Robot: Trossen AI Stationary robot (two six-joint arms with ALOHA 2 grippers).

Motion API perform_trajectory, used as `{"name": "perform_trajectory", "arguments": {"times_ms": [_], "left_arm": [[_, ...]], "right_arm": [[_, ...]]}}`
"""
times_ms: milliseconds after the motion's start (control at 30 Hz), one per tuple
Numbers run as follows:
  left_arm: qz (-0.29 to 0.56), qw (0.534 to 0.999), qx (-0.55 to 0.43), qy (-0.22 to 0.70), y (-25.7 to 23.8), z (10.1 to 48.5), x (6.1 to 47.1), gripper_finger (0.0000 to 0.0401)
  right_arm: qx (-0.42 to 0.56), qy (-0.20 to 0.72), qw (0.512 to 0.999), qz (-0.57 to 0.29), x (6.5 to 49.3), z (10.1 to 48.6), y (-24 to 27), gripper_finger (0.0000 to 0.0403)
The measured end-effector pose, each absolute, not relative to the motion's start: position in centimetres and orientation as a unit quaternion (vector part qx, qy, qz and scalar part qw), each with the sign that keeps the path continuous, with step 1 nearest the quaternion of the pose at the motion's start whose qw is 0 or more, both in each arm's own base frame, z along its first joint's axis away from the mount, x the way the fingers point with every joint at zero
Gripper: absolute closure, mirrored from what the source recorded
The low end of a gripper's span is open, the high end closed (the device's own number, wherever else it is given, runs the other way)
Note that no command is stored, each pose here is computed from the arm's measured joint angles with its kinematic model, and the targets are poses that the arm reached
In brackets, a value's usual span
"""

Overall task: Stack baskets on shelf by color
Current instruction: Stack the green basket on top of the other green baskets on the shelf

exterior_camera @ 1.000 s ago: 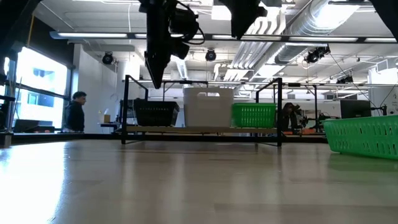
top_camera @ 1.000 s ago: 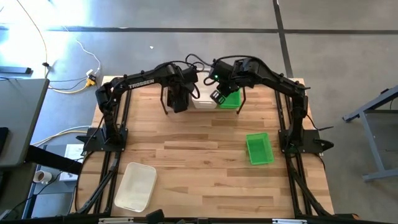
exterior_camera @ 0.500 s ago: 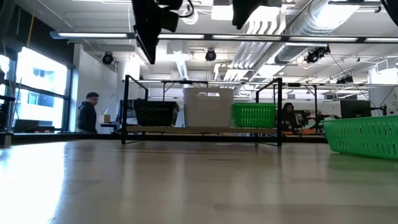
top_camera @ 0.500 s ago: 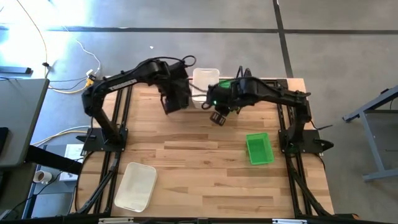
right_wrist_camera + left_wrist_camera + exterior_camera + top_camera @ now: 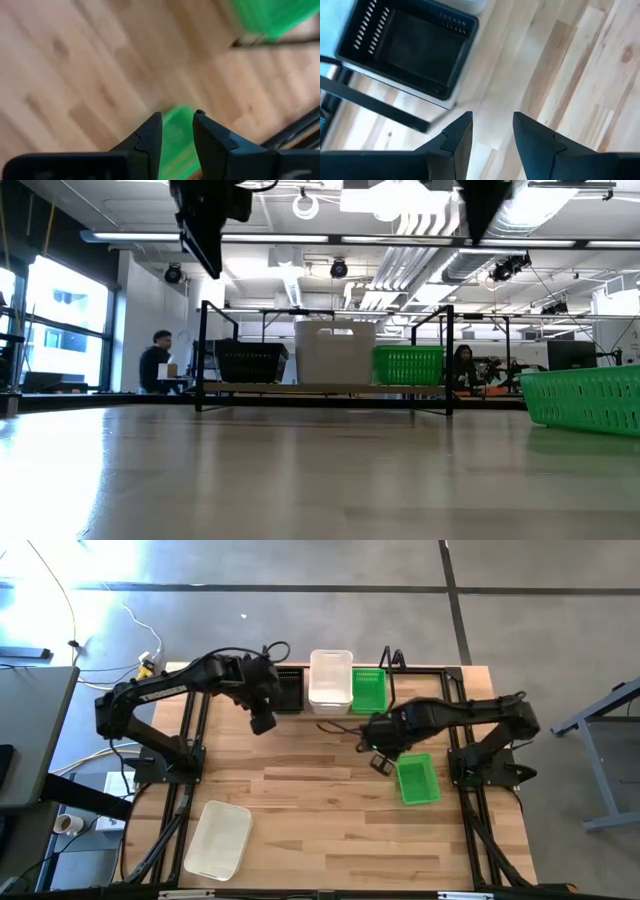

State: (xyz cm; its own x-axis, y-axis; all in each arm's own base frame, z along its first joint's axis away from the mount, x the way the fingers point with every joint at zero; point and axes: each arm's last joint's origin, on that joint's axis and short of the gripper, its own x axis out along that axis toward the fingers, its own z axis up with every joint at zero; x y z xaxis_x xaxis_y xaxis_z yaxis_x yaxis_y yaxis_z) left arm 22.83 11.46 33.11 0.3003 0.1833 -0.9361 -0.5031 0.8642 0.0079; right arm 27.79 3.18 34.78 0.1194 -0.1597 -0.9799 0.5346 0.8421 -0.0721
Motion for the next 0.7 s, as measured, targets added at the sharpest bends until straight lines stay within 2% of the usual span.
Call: {"name": "perform_trajectory", "arguments": {"times_ms": [167,433,700], "left_arm": [[0.214,0.792,-0.158,0.550,10.0,32.9,22.8,0.0270],[0.199,0.797,-0.151,0.550,8.5,33.0,23.3,0.0270],[0.224,0.787,-0.205,0.537,7.6,33.0,23.6,0.0270]], "right_arm": [[0.181,0.645,0.719,-0.187,24.6,32.8,4.5,0.0306],[0.190,0.648,0.730,-0.105,20.0,29.9,6.3,0.0306],[0.139,0.674,0.723,-0.057,18.0,27.5,8.6,0.0287]]}}
